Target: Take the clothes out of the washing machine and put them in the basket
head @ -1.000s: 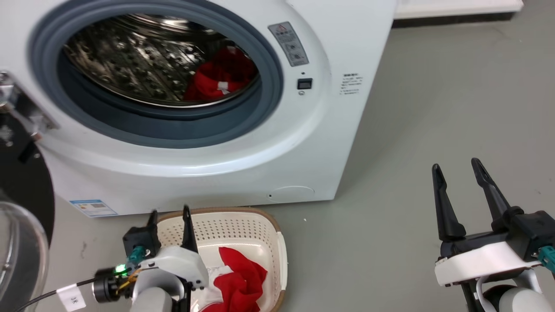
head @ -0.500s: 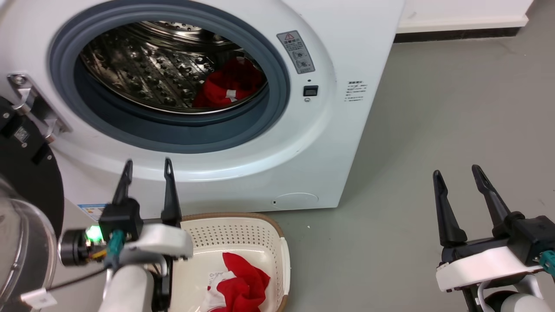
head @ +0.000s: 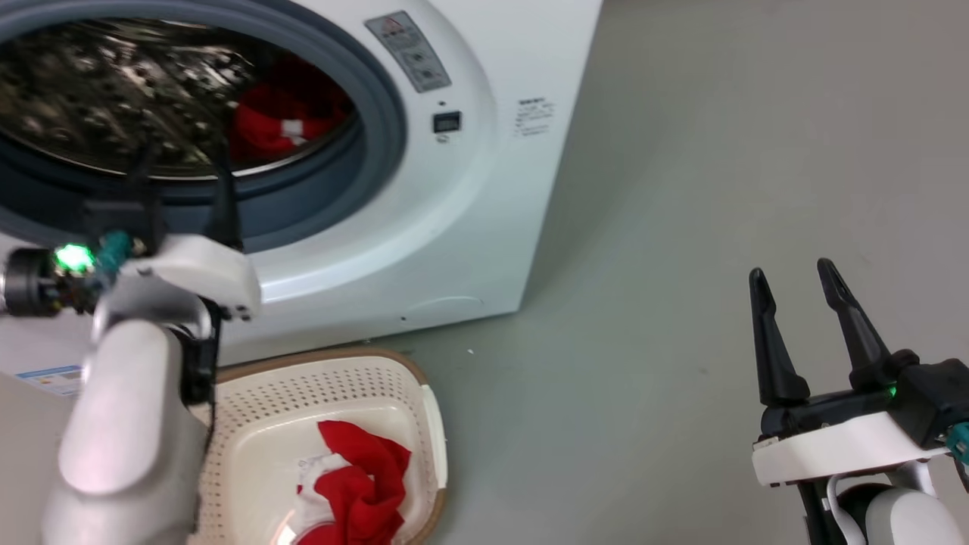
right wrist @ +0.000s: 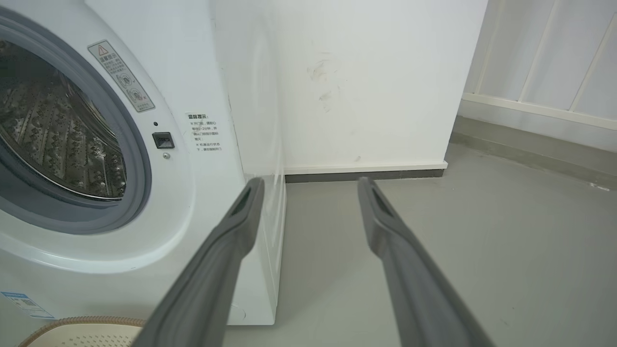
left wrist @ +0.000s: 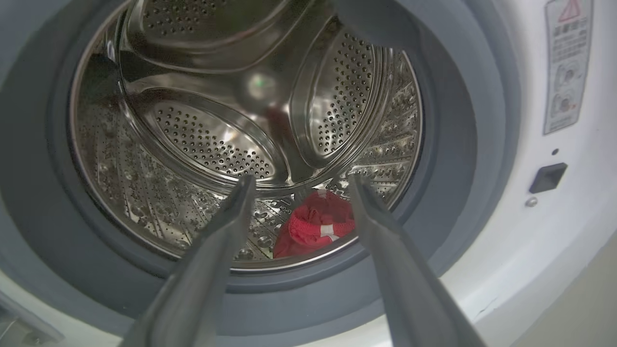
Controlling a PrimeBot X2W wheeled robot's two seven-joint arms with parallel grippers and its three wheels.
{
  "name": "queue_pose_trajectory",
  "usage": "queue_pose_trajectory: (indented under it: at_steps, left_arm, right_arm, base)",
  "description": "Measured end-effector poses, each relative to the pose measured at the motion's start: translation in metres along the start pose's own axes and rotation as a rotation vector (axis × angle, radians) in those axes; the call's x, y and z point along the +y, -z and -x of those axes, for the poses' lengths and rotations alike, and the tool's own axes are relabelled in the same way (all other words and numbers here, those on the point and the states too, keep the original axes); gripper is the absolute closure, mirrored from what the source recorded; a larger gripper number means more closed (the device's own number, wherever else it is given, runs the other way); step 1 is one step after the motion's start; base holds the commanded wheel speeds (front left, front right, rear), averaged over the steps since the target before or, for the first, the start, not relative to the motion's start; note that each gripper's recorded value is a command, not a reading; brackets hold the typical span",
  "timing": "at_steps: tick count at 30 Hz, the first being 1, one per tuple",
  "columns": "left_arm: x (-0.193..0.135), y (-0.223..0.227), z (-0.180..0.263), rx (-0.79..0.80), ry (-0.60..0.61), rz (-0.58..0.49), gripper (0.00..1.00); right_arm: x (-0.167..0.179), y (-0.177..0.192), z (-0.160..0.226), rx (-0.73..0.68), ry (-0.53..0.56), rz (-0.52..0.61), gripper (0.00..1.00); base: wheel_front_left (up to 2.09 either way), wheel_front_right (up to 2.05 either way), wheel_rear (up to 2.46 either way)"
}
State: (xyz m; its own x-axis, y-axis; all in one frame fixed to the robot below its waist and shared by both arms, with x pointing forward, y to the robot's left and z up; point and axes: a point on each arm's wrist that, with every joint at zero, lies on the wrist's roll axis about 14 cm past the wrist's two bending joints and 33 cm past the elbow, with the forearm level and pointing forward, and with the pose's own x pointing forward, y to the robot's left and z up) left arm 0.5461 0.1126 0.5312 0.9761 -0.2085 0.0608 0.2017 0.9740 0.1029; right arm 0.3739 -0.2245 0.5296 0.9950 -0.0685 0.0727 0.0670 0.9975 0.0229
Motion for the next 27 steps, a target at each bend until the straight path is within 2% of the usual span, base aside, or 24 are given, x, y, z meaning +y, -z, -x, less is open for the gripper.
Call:
queue_pose_trajectory:
  at_steps: [11, 22, 27]
  left_arm:
    - [0.017, 0.086, -0.080, 0.263, -0.004, -0.031, 0.00]
    - [0.006, 0.152, -0.145, 0.497, 0.048, -0.068, 0.00]
    - [0.005, 0.168, -0.173, 0.563, 0.061, -0.090, 0.00]
  right_arm:
    - [-0.032, 0.027, 0.000, 0.053, 0.104, 0.003, 0.00]
    - [-0.052, 0.060, 0.008, 0.151, 0.174, 0.026, 0.00]
    - [-0.060, 0.074, 0.014, 0.203, 0.205, 0.040, 0.00]
  base:
    - [0.00, 0.00, 0.00]
    - [0.00, 0.00, 0.00]
    - [0.00, 0.00, 0.00]
